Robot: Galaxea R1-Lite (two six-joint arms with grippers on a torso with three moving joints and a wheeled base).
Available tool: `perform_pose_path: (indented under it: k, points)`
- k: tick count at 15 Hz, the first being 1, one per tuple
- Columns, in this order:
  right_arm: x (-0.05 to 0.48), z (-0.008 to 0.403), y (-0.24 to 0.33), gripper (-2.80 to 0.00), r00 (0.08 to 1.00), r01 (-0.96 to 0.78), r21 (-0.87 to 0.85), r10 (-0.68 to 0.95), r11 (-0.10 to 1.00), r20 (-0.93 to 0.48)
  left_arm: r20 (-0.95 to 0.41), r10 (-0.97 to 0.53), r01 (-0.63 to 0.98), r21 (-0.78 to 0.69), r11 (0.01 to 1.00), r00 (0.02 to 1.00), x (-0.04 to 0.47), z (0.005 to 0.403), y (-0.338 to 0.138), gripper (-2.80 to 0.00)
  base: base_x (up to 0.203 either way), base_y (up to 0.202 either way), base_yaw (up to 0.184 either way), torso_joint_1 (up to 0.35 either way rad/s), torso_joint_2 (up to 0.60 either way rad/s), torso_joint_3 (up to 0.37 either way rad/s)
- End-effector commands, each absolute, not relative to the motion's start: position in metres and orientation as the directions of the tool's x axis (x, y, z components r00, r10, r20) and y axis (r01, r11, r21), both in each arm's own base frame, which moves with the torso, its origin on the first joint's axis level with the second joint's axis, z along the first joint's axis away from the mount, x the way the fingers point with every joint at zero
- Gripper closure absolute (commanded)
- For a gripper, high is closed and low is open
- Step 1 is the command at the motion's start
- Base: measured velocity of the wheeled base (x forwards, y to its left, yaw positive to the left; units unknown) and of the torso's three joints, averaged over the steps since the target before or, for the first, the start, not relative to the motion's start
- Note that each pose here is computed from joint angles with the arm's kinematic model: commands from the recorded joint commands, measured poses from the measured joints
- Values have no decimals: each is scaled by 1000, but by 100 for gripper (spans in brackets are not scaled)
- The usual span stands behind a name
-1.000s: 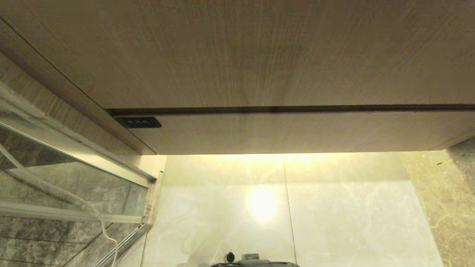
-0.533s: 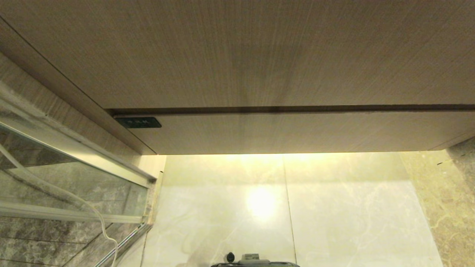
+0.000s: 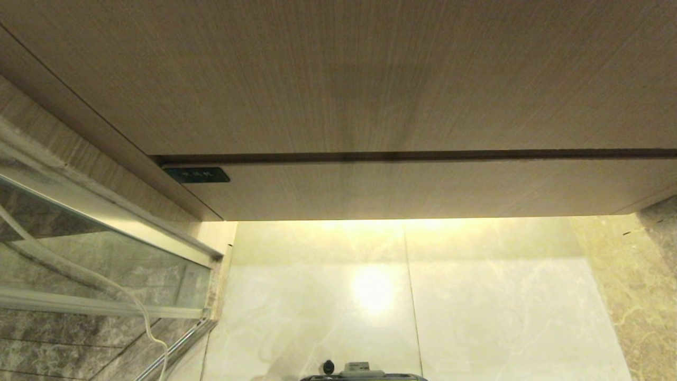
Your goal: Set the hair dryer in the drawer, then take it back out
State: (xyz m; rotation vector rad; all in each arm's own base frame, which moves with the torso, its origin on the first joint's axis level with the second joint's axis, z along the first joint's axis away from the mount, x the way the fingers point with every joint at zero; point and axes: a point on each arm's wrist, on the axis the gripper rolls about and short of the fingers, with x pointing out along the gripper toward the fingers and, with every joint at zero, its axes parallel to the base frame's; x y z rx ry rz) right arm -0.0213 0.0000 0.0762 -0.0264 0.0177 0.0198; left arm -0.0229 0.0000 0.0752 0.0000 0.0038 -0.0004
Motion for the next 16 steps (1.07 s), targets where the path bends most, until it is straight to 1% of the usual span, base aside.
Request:
perform_pose_path:
  k: [1,16]
  points:
    - [-22,76,0,0,1000,-19,-26,19,999,-3,-4,0,0,0,1000,1000,-23,75,0,0,0,0,0,0,0,0]
    - [-23,75,0,0,1000,-9,-8,9,1000,-3,-2,0,0,0,1000,1000,-23,75,0,0,0,0,0,0,0,0]
